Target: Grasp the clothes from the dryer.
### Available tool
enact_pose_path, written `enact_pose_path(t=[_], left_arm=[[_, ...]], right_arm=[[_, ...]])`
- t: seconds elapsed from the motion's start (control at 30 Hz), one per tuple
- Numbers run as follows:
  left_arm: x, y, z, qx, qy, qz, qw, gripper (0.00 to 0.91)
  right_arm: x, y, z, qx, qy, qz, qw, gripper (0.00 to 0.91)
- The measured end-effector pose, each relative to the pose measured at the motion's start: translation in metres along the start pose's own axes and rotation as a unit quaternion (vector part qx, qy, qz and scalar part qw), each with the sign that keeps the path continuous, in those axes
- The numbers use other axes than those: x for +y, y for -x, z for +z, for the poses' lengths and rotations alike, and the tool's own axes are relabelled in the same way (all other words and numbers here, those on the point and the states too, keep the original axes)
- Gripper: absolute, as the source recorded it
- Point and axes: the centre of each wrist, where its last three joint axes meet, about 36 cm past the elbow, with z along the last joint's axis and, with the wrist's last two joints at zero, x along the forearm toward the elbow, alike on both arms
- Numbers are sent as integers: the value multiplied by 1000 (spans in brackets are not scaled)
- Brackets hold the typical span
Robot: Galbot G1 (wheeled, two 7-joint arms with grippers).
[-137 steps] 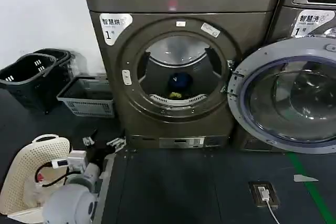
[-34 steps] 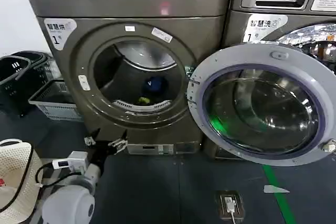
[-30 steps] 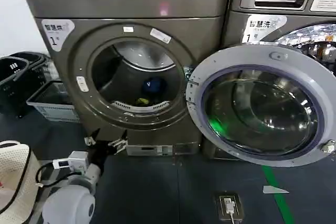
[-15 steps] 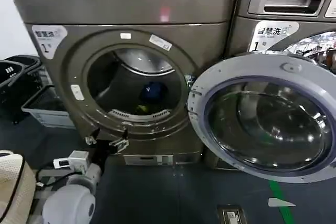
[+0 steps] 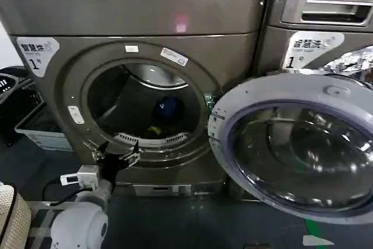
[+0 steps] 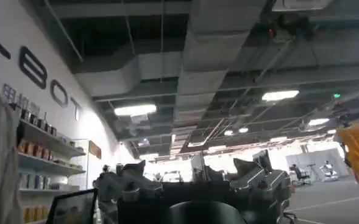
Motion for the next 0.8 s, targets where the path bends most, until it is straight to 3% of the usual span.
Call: enact_pose_path(t=[0.8], left_arm=[[-2,5,2,4,11,3,1000,907]], right_arm=[[-2,-2,7,5,-8,0,1000,907]])
